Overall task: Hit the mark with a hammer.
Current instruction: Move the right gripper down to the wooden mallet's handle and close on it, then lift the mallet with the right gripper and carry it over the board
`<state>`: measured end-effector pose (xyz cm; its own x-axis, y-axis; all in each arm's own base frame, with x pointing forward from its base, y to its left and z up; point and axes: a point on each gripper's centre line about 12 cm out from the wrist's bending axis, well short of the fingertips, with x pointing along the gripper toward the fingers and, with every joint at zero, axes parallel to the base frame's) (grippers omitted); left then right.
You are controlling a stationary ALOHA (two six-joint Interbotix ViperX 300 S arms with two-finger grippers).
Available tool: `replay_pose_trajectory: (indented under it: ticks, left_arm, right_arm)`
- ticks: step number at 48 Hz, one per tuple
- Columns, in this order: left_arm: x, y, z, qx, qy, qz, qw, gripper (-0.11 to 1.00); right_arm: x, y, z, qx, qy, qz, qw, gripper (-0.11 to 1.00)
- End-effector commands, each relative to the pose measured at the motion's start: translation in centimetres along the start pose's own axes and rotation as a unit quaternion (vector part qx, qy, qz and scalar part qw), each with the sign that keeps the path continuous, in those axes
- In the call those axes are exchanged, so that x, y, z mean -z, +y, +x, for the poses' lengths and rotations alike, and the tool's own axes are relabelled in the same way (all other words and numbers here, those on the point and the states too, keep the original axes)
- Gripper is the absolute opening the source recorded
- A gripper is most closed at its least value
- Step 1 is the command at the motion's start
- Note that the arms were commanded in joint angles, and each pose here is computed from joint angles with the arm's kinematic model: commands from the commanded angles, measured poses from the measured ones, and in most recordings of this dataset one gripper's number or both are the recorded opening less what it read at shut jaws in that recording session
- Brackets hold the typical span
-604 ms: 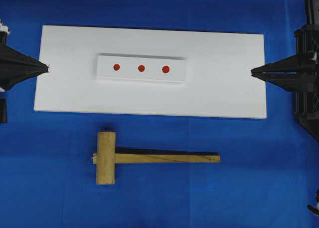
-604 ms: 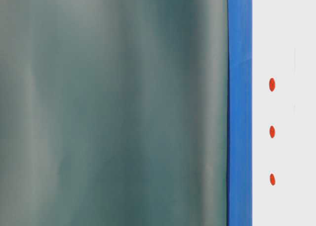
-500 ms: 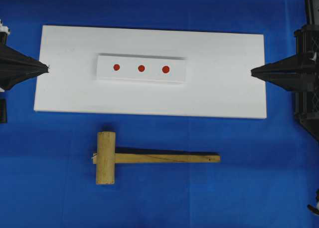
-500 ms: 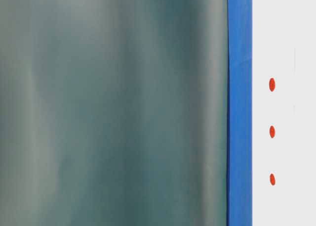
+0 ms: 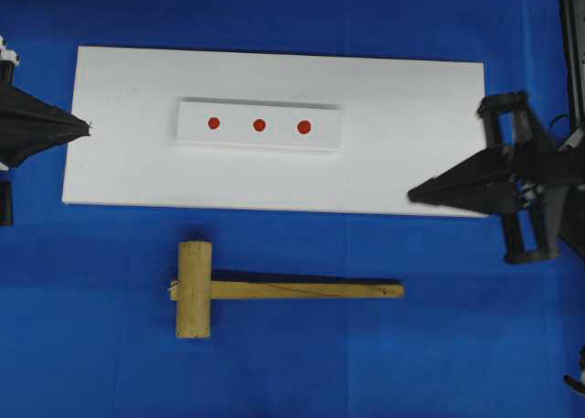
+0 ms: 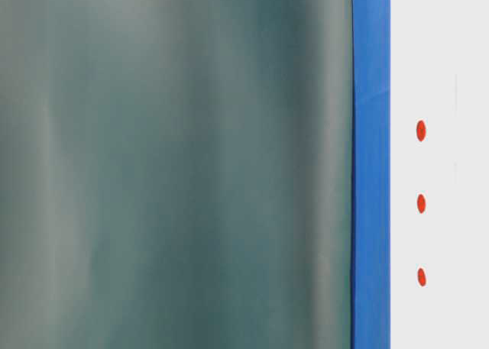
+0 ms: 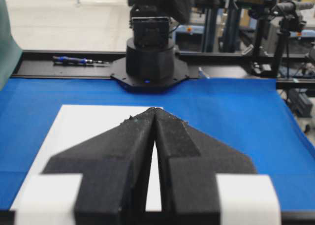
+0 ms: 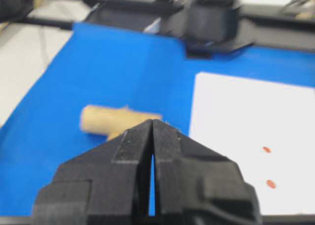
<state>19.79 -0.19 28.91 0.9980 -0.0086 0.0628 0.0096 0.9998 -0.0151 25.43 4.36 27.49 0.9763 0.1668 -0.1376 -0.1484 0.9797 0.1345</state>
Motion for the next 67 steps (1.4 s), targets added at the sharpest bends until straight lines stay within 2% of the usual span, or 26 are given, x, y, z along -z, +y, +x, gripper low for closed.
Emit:
replay_pose_trajectory:
  ticks: [1, 7, 16, 19, 25, 33, 46, 67]
  left_arm:
    - [-0.4, -0.1, 0.2, 0.001, -0.005, -0.002, 1.0000, 0.00]
    - [-0.3, -0.1, 0.2, 0.001, -0.004, -0.002, 1.0000, 0.00]
    - [-0.2, -0.1, 0.2, 0.001, -0.002, -0.003, 1.0000, 0.00]
    - [-0.1, 0.0, 0.2, 0.001, -0.002, -0.003, 1.0000, 0.00]
    - [0.0, -0.1, 0.1, 0.001, 0.000, -0.002, 1.0000, 0.00]
    - [0.0, -0.1, 0.1, 0.001, -0.001, -0.003, 1.0000, 0.00]
    - [0.2, 0.0, 0.1, 0.000, 0.002, -0.002, 1.0000, 0.00]
    - [0.3, 0.0, 0.0, 0.000, 0.002, -0.002, 1.0000, 0.00]
  right_arm:
    - [-0.3, 0.7, 1.8, -0.010, 0.006, 0.007, 0.9999, 0.01]
    - [1.2, 0.7, 4.2, -0.006, 0.042, 0.026, 0.9988, 0.23]
    - [4.7, 0.3, 7.8, 0.012, 0.099, 0.052, 0.9936, 0.80]
    - [6.1, 0.2, 8.9, 0.018, 0.105, 0.063, 0.9923, 0.91]
    - [8.7, 0.2, 11.2, 0.030, 0.100, 0.086, 0.9908, 0.86]
    - [11.4, 0.9, 13.9, 0.038, 0.110, 0.103, 0.9878, 0.87]
    - [14.2, 1.8, 17.4, 0.046, 0.134, 0.118, 0.9828, 0.87]
    - [17.1, 2.4, 19.6, 0.053, 0.181, 0.123, 0.9742, 0.87]
